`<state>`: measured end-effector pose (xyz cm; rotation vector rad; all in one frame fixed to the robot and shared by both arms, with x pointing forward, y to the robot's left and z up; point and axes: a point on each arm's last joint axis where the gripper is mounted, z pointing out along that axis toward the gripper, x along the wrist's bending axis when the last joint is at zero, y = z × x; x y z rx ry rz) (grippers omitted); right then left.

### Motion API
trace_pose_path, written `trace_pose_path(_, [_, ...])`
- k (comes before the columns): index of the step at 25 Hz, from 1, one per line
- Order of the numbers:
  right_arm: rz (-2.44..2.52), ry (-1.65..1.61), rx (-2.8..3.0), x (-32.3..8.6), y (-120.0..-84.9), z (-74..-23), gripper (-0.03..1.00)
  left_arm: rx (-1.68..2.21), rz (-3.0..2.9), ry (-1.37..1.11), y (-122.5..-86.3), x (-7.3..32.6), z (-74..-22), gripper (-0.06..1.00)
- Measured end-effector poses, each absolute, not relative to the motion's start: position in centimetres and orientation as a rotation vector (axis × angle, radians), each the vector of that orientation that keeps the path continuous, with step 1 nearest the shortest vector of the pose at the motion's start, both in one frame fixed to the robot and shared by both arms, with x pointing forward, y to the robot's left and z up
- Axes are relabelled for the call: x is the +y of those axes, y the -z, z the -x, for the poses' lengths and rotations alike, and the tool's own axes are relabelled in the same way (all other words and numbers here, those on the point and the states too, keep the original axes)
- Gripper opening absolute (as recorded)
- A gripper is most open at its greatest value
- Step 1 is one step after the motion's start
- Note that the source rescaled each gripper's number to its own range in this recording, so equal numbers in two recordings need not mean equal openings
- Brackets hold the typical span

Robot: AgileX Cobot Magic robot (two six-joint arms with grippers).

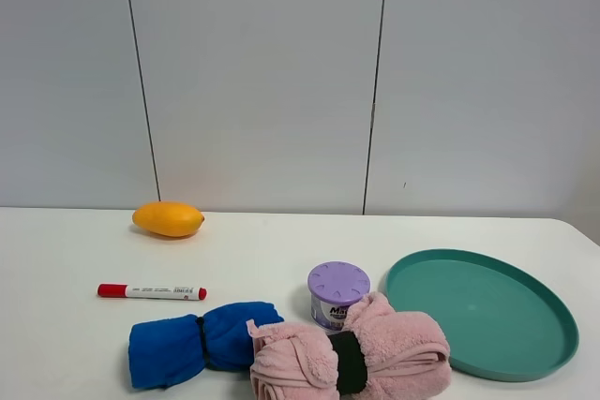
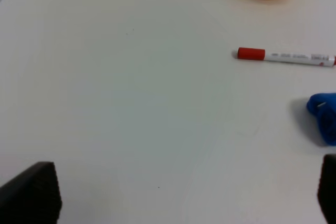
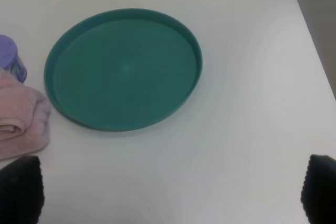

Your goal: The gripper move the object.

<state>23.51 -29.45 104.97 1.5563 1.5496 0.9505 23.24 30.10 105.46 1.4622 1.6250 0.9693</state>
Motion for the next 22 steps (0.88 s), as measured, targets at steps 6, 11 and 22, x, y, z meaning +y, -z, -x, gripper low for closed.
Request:
trace_pose_path(6, [-1.556, -0.950, 1.550, -29.45, -104.97, -23.51, 1.00, 1.625, -1.462, -0.969, -105.46, 30.10, -23.24, 1.00])
trace_pose_path(11, [-1.556, -0.950, 1.550, -29.45, -104.97, -23.51, 1.00, 1.625, -1.462, -0.969, -105.46, 30.10, -23.24, 1.00])
trace_pose_path(22, [-1.556, -0.950, 1.550, -29.45, -104.97, -23.51, 1.00, 1.669, -1.428, -0.997, -105.46, 30.07, -23.24, 1.00])
